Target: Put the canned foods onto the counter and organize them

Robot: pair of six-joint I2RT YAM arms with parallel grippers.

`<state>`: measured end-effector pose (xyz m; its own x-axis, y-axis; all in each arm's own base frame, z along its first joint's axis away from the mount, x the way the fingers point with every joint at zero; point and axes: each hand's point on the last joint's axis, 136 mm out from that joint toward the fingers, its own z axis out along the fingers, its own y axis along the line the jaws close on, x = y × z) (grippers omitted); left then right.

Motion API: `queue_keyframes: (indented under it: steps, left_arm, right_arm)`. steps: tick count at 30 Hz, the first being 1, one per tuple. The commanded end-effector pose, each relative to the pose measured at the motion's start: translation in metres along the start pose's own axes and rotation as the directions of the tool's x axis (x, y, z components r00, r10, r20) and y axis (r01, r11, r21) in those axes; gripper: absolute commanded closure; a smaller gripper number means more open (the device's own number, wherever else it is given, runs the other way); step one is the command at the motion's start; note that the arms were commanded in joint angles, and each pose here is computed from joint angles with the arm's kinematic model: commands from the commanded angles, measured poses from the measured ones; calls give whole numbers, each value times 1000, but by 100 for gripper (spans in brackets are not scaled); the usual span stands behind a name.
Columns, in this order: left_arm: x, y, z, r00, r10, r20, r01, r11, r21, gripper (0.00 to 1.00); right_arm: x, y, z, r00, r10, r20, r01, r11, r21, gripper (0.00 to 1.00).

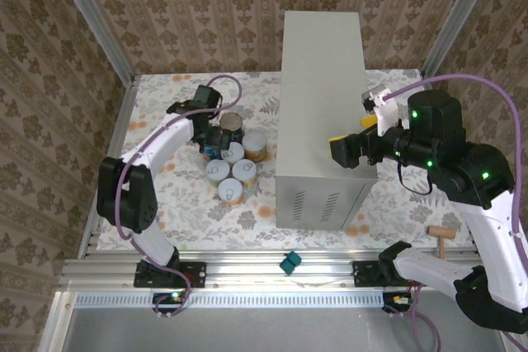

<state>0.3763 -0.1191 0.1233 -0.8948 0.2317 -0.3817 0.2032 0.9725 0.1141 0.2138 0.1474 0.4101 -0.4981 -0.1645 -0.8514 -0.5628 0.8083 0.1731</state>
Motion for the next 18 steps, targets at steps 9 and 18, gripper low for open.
queue_keyframes:
  steps: [9,18]
  left_arm:
    - [2,4,20,999,-29,-23,31,997,64,0]
    - [1,1,25,999,-42,-23,44,995,87,1]
  right_arm:
    - [-4,6,10,1000,-16,6,16,999,-34,0]
    - [-5,7,17,1000,-22,-6,22,999,-40,0]
